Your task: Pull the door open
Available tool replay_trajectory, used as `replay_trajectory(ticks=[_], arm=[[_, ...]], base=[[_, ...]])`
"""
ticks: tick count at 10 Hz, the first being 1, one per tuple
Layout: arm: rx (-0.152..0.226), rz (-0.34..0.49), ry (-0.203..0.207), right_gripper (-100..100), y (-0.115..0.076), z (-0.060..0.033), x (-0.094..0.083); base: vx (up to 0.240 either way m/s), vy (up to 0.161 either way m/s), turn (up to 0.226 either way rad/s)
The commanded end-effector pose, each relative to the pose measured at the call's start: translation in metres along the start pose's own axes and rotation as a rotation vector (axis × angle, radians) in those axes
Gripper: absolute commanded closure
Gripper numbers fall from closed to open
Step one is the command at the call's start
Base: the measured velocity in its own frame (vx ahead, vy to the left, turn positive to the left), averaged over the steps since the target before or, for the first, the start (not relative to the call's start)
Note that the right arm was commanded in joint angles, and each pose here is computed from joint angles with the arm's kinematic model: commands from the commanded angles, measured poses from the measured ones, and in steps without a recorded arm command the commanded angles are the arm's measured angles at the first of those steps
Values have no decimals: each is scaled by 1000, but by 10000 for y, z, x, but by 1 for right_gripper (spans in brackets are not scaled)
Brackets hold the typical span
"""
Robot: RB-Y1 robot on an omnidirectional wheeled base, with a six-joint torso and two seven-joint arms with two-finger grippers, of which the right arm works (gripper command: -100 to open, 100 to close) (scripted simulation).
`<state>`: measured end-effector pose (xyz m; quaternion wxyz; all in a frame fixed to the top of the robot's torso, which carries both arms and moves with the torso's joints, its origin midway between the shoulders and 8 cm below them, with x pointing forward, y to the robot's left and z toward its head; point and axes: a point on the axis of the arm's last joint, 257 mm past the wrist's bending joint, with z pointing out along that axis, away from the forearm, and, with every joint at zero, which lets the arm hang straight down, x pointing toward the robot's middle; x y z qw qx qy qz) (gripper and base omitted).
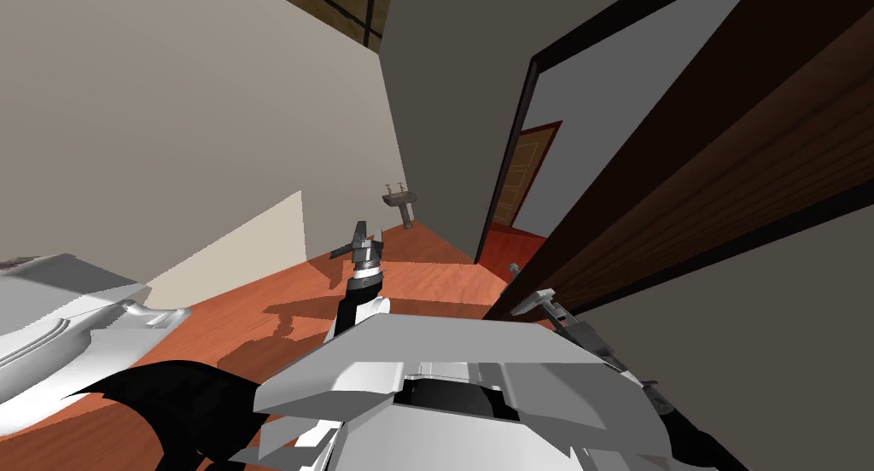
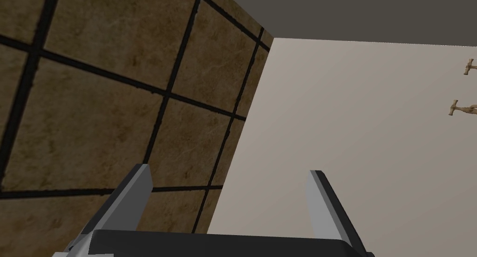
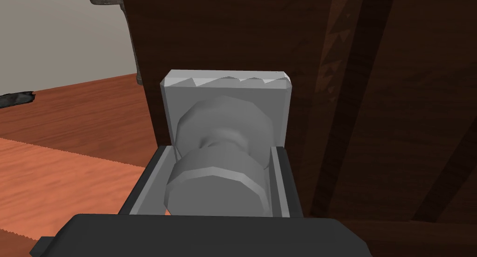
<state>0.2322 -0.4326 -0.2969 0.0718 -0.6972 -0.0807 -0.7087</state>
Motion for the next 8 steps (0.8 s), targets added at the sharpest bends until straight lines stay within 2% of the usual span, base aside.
replay_trajectory(ticks=[1,8], arm=[[10,5,1,100,-23,-89,-6],[55,10,12,100,-72,-473,6]], base=[[-24,-13,85],[-46,-23,82]])
